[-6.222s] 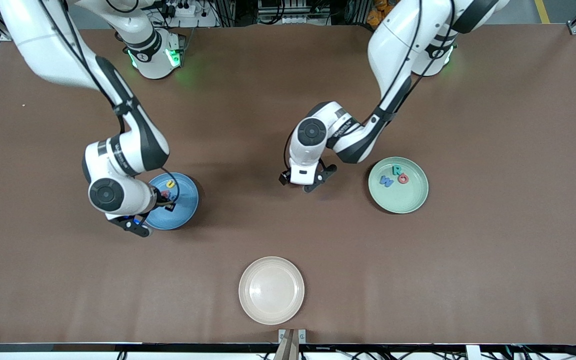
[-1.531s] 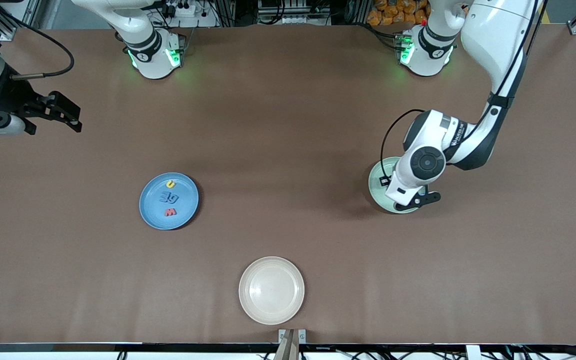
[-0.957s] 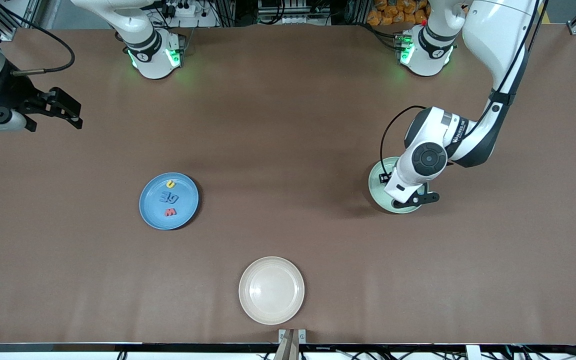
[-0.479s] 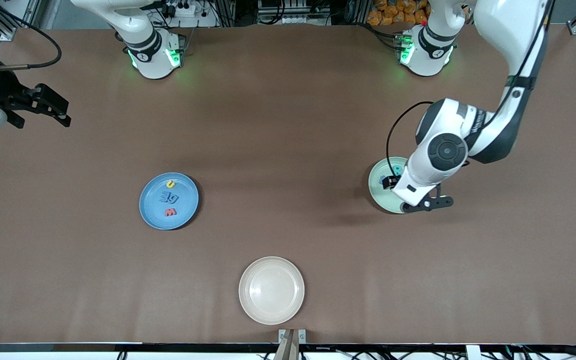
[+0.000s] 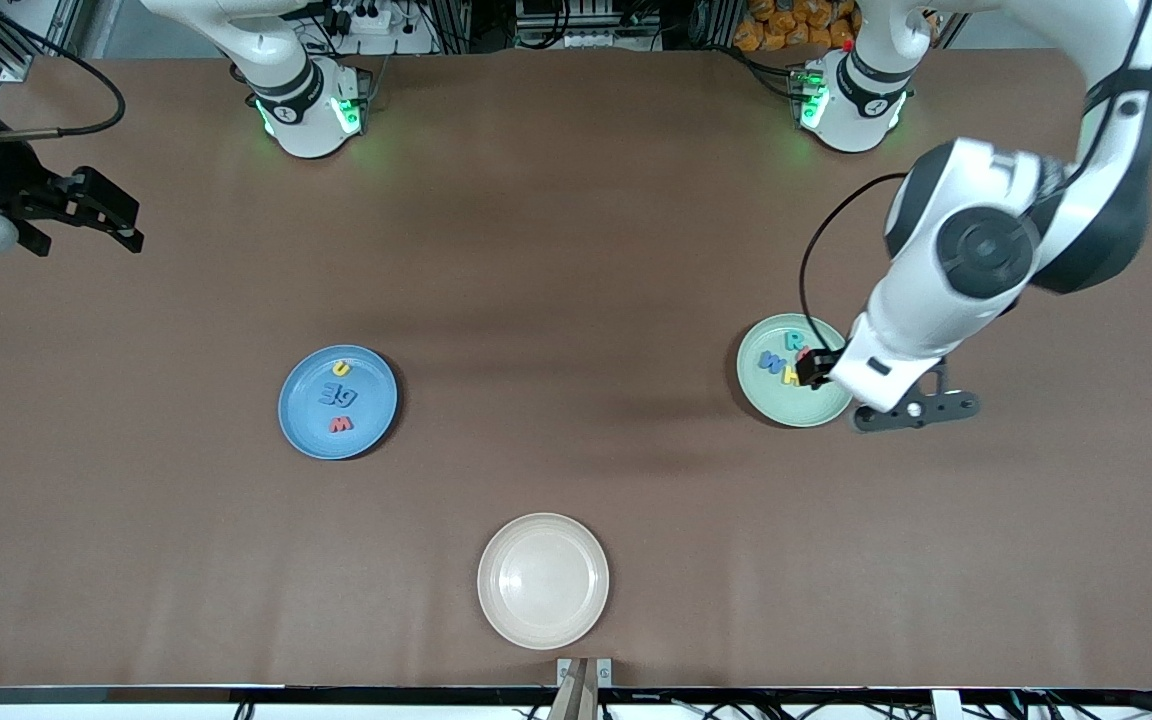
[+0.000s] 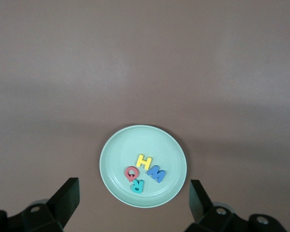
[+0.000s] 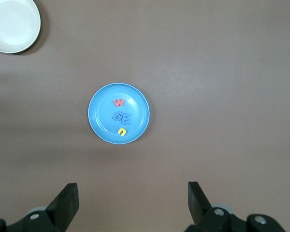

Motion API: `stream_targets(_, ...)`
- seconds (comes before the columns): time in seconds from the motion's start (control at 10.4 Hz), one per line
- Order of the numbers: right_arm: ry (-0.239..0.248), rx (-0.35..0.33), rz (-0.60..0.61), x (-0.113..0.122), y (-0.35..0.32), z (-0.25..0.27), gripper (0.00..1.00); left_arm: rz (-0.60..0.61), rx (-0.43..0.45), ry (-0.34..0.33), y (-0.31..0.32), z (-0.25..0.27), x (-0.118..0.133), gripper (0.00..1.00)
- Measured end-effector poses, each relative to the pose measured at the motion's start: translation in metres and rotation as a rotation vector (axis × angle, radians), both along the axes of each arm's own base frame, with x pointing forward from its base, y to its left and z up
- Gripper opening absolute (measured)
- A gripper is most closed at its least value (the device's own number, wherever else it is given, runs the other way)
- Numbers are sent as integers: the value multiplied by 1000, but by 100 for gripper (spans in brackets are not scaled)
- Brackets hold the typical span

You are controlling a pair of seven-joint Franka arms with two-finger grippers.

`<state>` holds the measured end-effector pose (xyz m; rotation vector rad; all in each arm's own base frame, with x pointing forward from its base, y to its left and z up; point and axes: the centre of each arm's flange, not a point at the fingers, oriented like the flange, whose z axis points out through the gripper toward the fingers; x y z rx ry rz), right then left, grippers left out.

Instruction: Sort upper and lower case letters into plates

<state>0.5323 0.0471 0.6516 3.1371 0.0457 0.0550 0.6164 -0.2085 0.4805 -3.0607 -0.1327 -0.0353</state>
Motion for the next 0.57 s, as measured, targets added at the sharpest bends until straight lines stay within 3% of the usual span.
stream_targets(0.38, 2, 0, 2, 0, 0, 0, 100, -57, -25, -32, 64, 89, 2, 100)
stream_targets(0.57, 2, 0, 4, 0, 1, 0, 100, -89, -49, 7, 105, 101, 2, 100)
